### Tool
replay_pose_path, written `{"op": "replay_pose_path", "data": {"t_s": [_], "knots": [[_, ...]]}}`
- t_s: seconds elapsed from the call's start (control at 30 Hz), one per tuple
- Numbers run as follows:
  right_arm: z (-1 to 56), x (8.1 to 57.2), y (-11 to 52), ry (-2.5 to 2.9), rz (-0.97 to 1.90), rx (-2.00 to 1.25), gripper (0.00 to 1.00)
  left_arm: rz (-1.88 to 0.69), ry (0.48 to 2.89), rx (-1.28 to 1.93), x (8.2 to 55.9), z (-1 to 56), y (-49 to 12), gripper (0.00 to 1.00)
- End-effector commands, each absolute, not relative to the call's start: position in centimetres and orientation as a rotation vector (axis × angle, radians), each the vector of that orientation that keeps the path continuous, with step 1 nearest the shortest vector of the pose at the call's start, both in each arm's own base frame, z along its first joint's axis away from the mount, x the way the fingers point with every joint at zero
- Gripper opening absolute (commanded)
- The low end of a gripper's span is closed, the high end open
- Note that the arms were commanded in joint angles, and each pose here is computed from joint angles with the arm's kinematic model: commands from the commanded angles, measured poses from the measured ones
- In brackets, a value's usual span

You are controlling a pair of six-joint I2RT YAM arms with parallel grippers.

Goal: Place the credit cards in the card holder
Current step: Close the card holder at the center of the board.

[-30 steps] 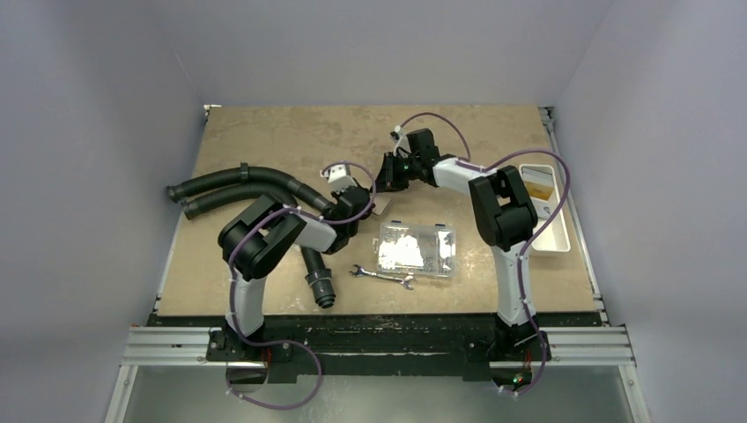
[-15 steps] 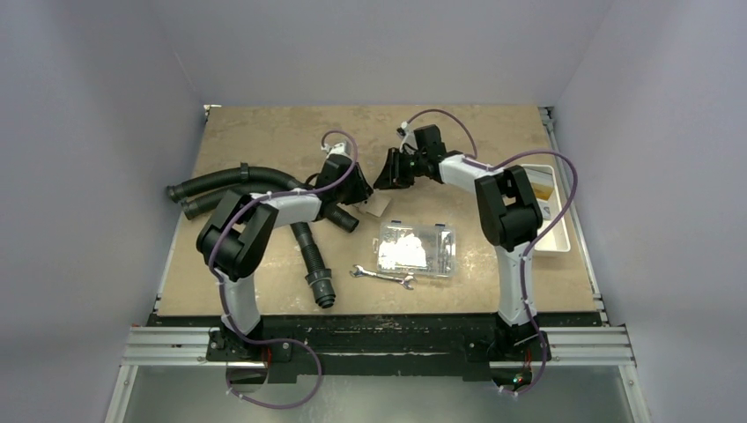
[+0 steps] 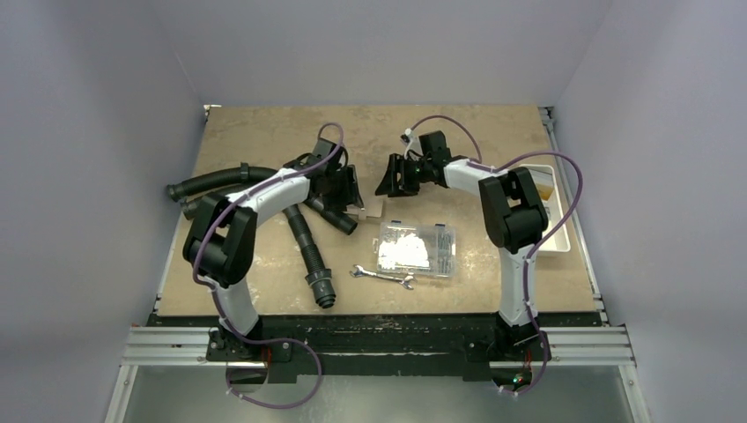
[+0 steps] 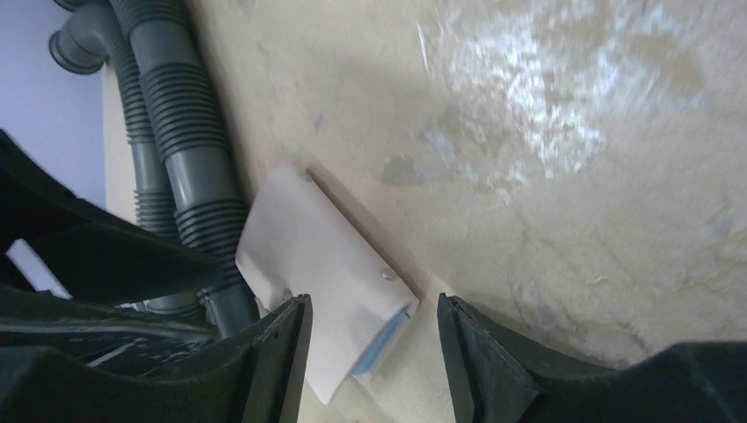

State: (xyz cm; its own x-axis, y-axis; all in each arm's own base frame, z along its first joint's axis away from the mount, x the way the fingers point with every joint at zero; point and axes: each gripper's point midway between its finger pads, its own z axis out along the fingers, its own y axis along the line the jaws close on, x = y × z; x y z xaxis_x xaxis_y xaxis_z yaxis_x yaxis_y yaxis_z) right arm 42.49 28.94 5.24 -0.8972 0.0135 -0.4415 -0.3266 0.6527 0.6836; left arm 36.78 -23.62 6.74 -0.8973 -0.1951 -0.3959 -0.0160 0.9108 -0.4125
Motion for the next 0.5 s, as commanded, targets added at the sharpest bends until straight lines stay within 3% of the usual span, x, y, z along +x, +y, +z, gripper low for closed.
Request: {"op": "replay_pose_path", "data": {"t_s": [0.0,0.23,0.47], "knots": [[6.0,41.8,29.4,2.413,1.21,-0.293,0.62,-0.633,2.699,-0.169,33.9,9.5,-23.7,0.49],[4.7,41.3,29.4,2.442,1.222,-0.239,0.54,-0.504,2.779,-0.158,35.5,4.1,-23.1,0.22],[4.5,40.5,28.9,2.421,1.212,-0.158,0.48,-0.359,2.828,-0.109,38.0,-0.8,-22.8,0.18]]}}
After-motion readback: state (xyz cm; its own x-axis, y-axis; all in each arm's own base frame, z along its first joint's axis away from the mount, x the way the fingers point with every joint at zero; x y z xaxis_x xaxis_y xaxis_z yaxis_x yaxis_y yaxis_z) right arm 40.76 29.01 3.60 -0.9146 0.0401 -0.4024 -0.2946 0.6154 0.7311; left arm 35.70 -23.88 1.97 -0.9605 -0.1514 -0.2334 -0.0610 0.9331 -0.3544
